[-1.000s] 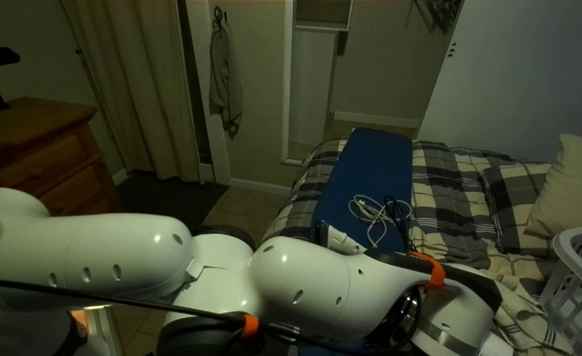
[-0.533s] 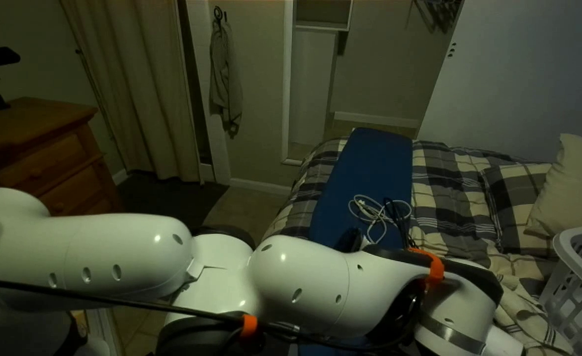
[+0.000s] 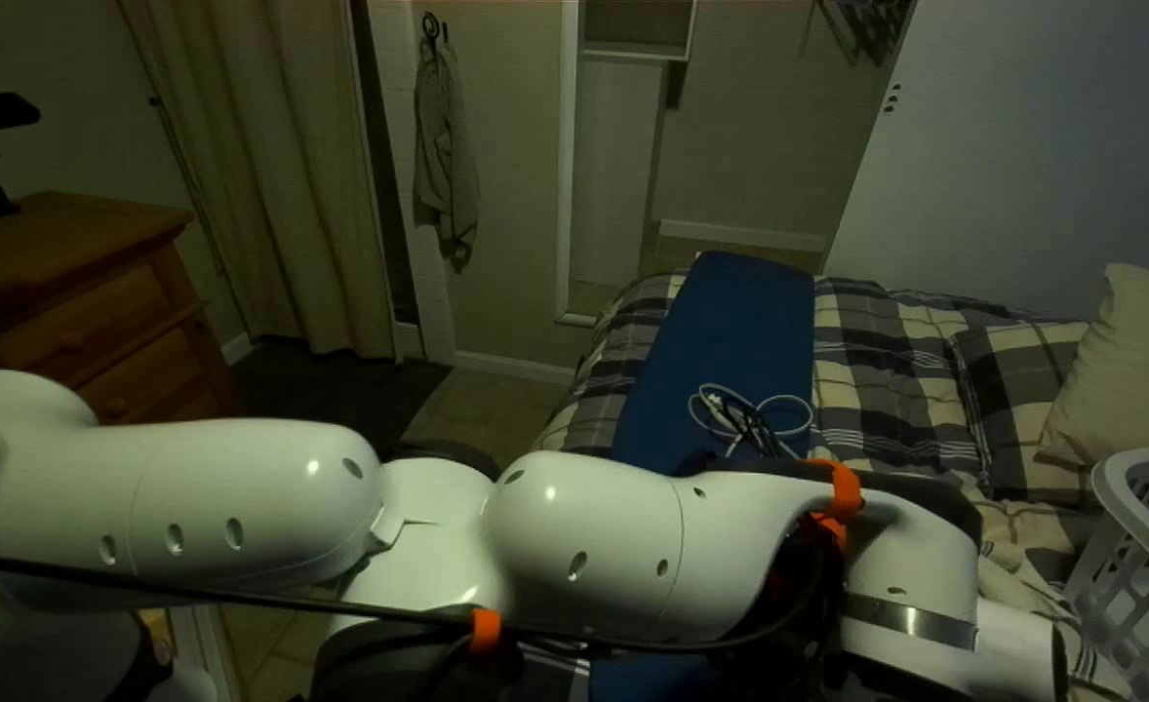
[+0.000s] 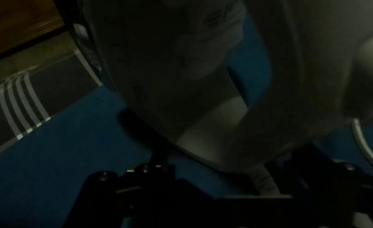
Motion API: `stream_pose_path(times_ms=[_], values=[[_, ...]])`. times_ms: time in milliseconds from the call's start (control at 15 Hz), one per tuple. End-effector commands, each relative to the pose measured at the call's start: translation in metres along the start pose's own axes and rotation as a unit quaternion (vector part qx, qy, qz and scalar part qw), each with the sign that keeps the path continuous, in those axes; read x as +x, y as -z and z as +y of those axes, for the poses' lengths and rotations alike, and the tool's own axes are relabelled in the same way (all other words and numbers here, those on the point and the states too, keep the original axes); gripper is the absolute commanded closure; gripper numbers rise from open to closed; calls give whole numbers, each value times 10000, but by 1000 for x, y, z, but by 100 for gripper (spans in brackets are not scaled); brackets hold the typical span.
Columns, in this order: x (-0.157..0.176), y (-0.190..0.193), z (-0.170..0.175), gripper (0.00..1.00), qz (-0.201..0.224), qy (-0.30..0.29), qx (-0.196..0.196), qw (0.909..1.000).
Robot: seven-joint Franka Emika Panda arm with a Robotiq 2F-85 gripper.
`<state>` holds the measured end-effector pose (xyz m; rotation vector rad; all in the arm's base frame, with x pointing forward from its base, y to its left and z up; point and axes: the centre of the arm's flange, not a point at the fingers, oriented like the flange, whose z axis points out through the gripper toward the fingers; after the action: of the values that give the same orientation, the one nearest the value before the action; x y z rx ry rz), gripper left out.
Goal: Put the iron in an upright position
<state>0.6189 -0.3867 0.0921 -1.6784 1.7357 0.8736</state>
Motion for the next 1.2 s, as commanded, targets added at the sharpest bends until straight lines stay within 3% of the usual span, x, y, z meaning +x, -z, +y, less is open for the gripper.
stream_pose_path(times_ms=[0, 267, 600, 1133], values=[[-14, 16, -8, 0, 557, 553, -87, 9969], [-35, 35, -6, 0, 1143, 1118, -175, 9870], [-67, 65, -3, 0, 1781, 1824, -185, 9668], [-141, 111, 9, 0, 2115, 2674, -188, 9399]])
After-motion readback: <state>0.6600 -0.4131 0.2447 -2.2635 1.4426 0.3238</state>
